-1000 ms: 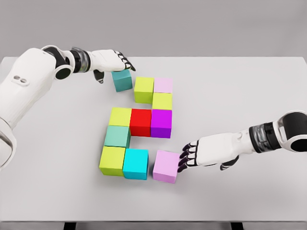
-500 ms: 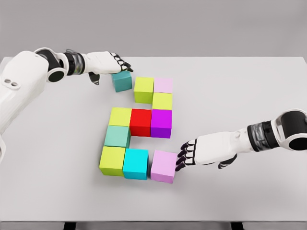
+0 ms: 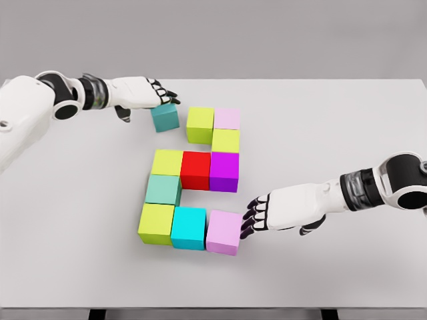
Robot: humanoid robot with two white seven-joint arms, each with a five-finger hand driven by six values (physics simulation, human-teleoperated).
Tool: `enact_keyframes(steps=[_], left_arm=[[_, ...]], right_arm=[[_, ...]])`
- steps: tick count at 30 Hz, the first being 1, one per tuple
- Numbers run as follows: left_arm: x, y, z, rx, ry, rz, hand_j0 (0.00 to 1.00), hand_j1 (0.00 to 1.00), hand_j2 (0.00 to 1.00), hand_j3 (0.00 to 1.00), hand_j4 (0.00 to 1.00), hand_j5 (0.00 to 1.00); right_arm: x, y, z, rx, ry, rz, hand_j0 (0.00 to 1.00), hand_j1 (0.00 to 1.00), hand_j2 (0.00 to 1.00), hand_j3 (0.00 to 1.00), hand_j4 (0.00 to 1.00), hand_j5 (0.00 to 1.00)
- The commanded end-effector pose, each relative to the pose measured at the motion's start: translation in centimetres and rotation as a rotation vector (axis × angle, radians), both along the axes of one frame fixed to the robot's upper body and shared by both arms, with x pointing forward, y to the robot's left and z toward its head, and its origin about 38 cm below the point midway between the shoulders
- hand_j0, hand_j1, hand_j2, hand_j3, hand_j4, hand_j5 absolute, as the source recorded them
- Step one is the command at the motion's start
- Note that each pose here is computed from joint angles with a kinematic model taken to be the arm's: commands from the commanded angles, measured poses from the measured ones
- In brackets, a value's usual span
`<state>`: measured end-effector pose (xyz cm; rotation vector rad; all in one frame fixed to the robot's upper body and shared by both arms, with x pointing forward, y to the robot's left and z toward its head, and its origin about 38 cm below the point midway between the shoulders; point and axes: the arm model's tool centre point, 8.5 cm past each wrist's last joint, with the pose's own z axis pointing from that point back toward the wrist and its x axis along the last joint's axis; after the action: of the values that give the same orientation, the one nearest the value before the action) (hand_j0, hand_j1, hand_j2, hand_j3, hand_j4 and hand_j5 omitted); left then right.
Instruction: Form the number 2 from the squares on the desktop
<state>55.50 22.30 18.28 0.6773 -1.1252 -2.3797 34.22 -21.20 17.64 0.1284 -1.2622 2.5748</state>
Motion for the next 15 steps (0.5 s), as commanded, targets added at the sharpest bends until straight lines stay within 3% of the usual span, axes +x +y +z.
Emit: enact_keyframes(steps=[1, 15], left_arm=[[0.0, 0.2, 0.1, 0.000, -0.002, 0.001, 1.00, 1.00, 1.00, 1.00, 1.00, 1.00], [-1.5, 1.5, 0.3, 0.010, -0.011, -0.034, 1.00, 1.00, 1.00, 1.00, 1.00, 1.00]], right_arm=[[0.0, 0.1, 0.1, 0.004, 0.002, -0.002, 1.00, 1.00, 1.00, 1.00, 1.00, 1.00], [0.1, 0.1, 0.1, 0.007, 0.002, -0.004, 1.00, 1.00, 1.00, 1.00, 1.00, 1.00]])
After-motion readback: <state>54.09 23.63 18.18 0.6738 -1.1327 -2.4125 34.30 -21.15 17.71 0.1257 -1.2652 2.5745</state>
